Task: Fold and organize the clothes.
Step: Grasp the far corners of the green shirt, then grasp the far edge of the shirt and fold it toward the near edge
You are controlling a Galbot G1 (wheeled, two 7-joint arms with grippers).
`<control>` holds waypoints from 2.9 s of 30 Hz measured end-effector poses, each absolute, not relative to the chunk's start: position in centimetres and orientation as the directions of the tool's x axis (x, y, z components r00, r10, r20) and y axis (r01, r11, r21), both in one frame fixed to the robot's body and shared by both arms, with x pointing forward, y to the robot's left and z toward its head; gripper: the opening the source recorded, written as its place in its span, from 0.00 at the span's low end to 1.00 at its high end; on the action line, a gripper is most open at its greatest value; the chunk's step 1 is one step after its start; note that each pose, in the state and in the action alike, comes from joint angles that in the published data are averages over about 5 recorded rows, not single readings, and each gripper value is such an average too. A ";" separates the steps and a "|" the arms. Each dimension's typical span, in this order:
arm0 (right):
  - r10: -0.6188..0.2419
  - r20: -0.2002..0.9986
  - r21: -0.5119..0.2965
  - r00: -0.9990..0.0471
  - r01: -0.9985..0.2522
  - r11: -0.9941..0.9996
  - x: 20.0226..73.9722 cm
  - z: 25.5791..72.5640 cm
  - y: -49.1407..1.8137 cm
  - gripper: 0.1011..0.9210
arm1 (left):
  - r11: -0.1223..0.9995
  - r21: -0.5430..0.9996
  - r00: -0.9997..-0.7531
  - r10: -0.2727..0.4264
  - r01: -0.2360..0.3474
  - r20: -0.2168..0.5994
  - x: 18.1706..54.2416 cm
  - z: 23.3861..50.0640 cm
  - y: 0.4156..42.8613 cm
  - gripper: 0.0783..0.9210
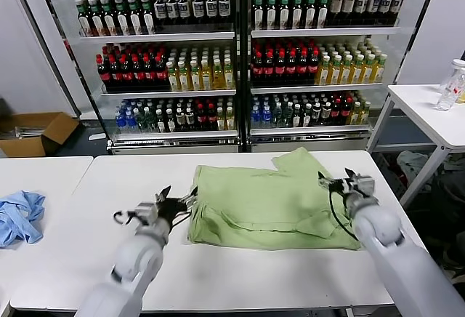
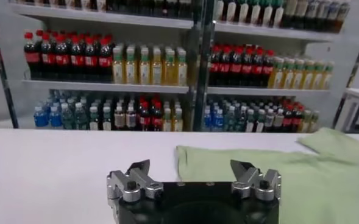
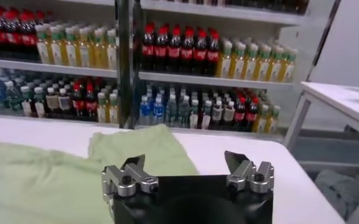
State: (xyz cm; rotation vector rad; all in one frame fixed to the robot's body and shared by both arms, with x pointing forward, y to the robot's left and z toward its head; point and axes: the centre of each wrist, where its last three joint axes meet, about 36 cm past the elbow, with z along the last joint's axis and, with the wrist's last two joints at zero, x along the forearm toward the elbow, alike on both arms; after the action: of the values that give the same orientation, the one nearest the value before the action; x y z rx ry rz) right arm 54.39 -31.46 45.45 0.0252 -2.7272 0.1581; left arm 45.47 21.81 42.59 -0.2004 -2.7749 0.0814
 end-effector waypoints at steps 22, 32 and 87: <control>0.070 0.531 -0.125 -0.844 0.003 0.992 67.5 42.2 -28.8 0.88 | 0.996 0.035 -0.890 0.061 0.086 0.452 60.7 42.0 17.4 0.88; 0.092 0.567 -0.150 -0.819 0.007 0.989 69.0 39.9 -27.9 0.88 | 0.997 0.031 -0.849 0.048 0.075 0.526 63.2 40.8 16.8 0.88; -0.054 0.313 -0.056 -0.948 -0.075 0.996 57.6 46.1 -29.2 0.01 | 0.953 -0.255 -0.903 0.249 0.163 0.351 54.2 44.4 22.1 0.01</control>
State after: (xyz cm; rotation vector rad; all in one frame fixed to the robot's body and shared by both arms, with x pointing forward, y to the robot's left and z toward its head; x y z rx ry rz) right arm 57.57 -29.24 46.11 0.0931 -2.8217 0.0964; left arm 54.17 22.06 44.36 -0.2981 -2.7191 0.3103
